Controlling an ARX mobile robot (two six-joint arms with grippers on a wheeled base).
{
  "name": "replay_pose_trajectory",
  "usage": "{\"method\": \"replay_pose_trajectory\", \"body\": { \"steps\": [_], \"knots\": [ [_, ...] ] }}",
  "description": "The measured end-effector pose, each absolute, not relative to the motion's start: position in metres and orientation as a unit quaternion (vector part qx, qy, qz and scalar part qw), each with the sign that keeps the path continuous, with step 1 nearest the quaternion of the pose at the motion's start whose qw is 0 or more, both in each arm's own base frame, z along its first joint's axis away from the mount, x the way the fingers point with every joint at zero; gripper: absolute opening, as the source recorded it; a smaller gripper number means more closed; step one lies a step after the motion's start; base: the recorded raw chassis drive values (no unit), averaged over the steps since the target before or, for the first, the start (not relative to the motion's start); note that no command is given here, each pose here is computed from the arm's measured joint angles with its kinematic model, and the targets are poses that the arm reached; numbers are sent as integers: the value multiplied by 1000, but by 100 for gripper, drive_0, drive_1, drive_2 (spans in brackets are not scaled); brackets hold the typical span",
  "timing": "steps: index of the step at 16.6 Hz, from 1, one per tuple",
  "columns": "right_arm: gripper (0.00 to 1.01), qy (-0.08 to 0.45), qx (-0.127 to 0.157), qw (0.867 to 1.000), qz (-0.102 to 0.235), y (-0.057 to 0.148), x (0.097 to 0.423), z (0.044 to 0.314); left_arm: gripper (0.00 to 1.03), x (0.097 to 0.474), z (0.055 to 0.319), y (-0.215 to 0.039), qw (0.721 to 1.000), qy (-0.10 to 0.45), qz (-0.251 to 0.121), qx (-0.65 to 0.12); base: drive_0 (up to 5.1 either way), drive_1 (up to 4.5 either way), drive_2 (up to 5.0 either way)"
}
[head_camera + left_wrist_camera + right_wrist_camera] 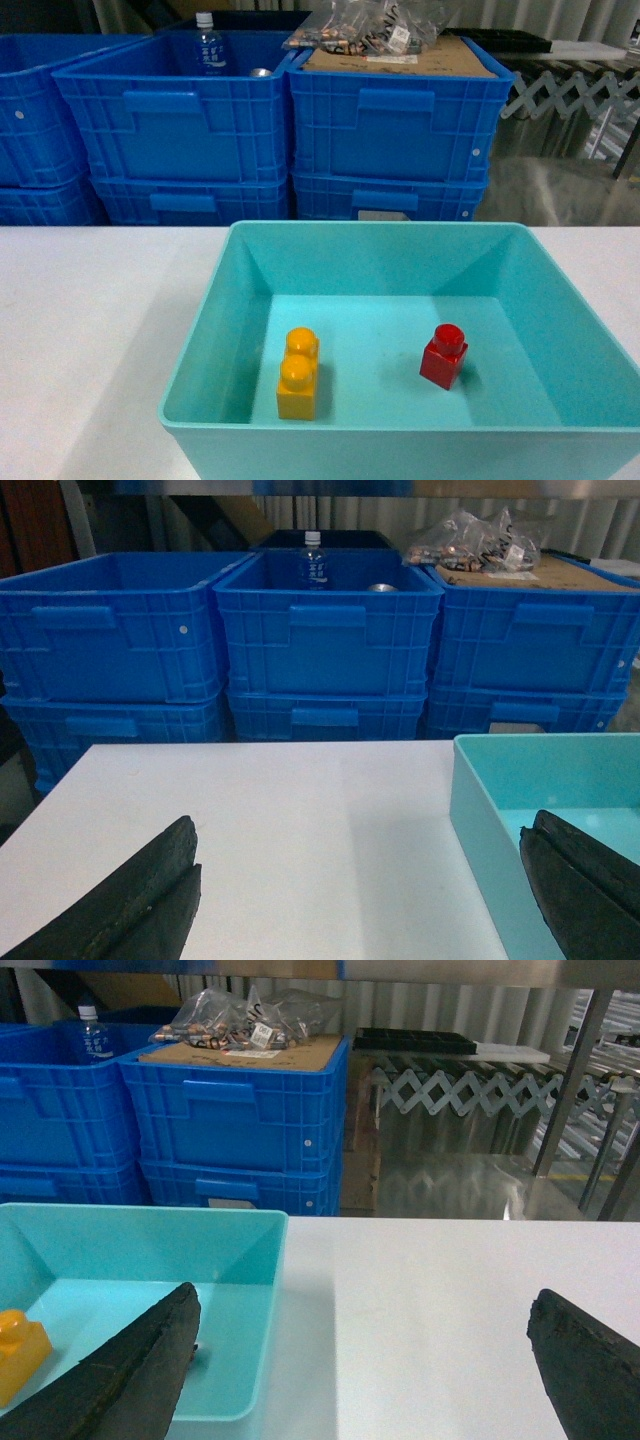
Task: Pick red block from blue box to shelf
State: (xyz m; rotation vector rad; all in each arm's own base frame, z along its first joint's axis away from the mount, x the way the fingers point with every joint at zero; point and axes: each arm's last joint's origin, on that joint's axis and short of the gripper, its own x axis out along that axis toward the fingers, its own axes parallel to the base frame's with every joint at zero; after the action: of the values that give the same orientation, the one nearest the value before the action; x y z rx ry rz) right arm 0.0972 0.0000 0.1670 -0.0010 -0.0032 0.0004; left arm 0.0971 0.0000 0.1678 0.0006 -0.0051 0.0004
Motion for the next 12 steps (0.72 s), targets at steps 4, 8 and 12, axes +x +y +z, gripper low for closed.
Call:
{"method": "replay_pose_trajectory", "body": {
  "steps": [4,8,12],
  "knots": [
    [98,-2,0,1000,0,0,97,167,98,97,168,0,1000,-3,0,0,0,0,0],
    [98,-2,0,1000,0,0,97,167,98,97,168,0,1000,-3,0,0,0,0,0],
    [98,-2,0,1000,0,0,97,167,98,97,168,0,1000,-3,0,0,0,0,0]
  ]
}}
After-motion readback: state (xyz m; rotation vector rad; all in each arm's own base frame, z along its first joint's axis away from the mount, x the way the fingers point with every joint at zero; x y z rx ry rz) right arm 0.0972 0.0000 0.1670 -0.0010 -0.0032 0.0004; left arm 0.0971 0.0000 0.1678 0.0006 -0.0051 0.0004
